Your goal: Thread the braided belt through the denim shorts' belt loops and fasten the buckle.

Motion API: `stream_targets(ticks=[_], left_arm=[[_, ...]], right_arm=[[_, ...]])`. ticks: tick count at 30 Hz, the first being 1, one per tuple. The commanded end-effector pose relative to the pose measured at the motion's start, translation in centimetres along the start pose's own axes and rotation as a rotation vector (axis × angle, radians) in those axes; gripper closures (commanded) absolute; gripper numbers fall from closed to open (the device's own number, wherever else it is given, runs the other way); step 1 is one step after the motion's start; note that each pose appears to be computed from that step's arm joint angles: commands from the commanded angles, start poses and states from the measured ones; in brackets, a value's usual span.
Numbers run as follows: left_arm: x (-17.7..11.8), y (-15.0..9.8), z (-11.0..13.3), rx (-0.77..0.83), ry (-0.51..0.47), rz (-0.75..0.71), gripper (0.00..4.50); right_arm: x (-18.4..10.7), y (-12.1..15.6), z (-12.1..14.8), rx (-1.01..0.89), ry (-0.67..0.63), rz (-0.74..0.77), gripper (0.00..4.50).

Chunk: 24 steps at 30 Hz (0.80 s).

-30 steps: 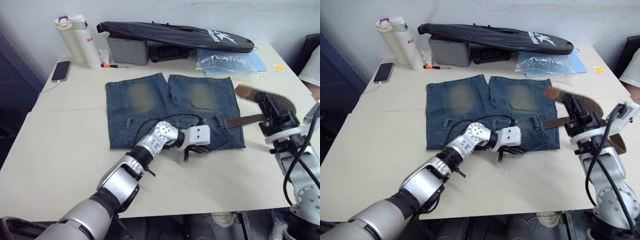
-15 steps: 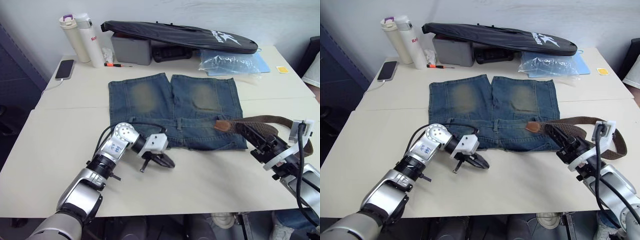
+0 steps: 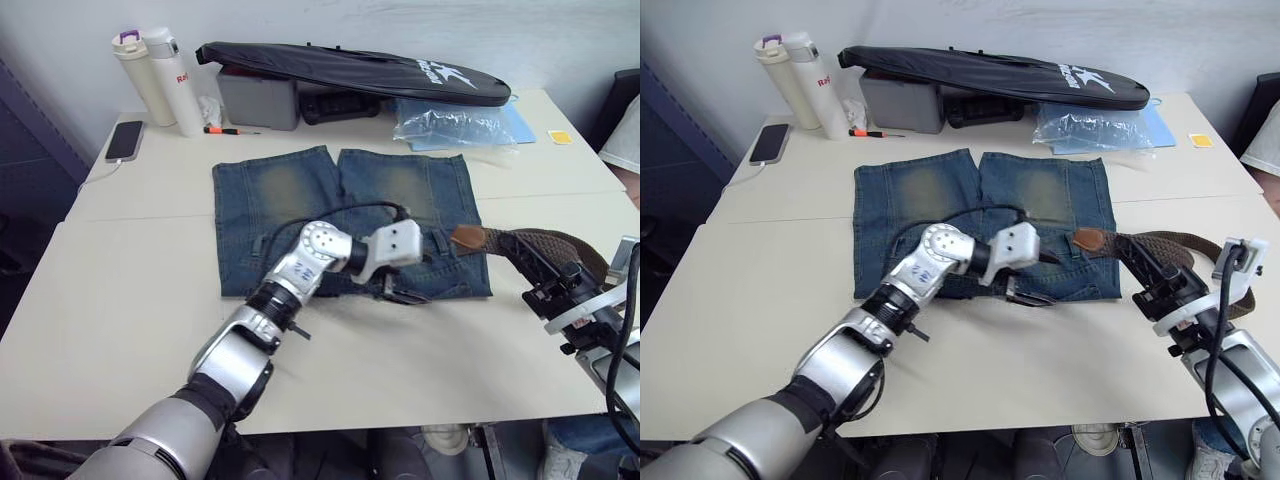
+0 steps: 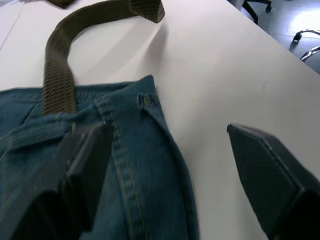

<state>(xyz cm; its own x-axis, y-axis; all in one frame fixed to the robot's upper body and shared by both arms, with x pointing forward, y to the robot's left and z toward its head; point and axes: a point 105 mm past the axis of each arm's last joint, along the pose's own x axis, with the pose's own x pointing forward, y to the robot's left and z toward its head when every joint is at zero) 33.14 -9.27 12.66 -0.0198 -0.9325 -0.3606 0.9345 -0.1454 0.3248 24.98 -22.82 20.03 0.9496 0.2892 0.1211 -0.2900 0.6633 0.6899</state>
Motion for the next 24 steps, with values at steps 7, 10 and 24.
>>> stream_targets(ticks=[7,10,24], left_arm=[[1.6,0.3,-3.6,-0.047,0.161,0.079,1.58],[1.6,0.0,-3.4,-0.038,0.152,0.051,2.95],[-7.6,-3.8,-5.4,-0.057,0.099,-0.286,4.47]], right_arm=[[-1.9,1.1,1.2,-0.044,-0.116,-0.032,4.5],[-2.1,1.2,1.0,-0.045,-0.115,-0.038,4.5],[-1.9,1.2,-0.9,-0.033,0.0,-0.013,4.5]])
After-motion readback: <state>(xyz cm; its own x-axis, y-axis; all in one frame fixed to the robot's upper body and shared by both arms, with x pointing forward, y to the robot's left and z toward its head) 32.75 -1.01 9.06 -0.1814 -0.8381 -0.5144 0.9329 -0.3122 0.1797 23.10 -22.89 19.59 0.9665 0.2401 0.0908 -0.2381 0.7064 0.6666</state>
